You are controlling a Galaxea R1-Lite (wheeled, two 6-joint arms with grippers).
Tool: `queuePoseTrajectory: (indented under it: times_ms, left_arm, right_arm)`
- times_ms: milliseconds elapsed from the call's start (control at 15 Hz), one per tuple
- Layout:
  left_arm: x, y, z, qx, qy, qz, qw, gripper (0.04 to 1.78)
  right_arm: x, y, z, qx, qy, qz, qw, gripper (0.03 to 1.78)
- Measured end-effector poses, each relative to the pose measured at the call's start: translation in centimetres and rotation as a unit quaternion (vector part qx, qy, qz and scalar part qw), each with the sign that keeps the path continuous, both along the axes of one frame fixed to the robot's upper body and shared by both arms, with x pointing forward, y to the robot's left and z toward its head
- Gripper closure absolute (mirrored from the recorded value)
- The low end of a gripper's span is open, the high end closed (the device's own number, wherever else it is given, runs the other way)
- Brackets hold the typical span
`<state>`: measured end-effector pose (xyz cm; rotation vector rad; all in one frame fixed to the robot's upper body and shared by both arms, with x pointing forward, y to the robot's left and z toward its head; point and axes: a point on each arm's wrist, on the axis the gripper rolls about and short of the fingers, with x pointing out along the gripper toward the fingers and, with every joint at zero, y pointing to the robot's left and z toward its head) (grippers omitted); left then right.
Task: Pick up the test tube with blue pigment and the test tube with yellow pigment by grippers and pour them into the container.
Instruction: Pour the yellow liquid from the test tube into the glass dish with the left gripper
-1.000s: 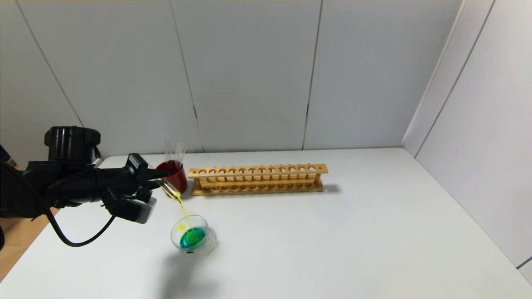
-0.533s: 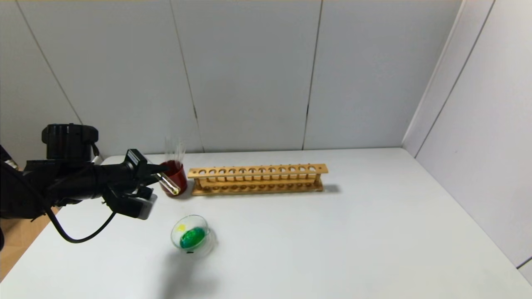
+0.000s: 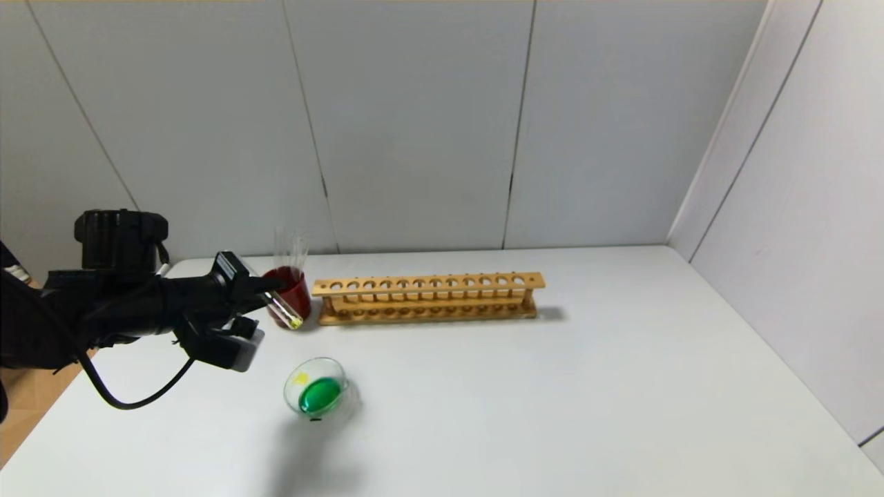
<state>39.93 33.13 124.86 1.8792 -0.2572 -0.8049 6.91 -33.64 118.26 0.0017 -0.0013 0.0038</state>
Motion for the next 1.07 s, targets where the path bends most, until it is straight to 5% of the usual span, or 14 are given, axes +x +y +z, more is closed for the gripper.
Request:
queuePoseTrajectory:
  times_ms: [1067]
  left_arm:
    - [-0.81,-0.13,-0.27,0.079,-0.045,-0.016,0.996,1.51]
  right_arm:
    - [0.00,0.00,0.00,0.000,0.000,0.000,1.0000,0.06]
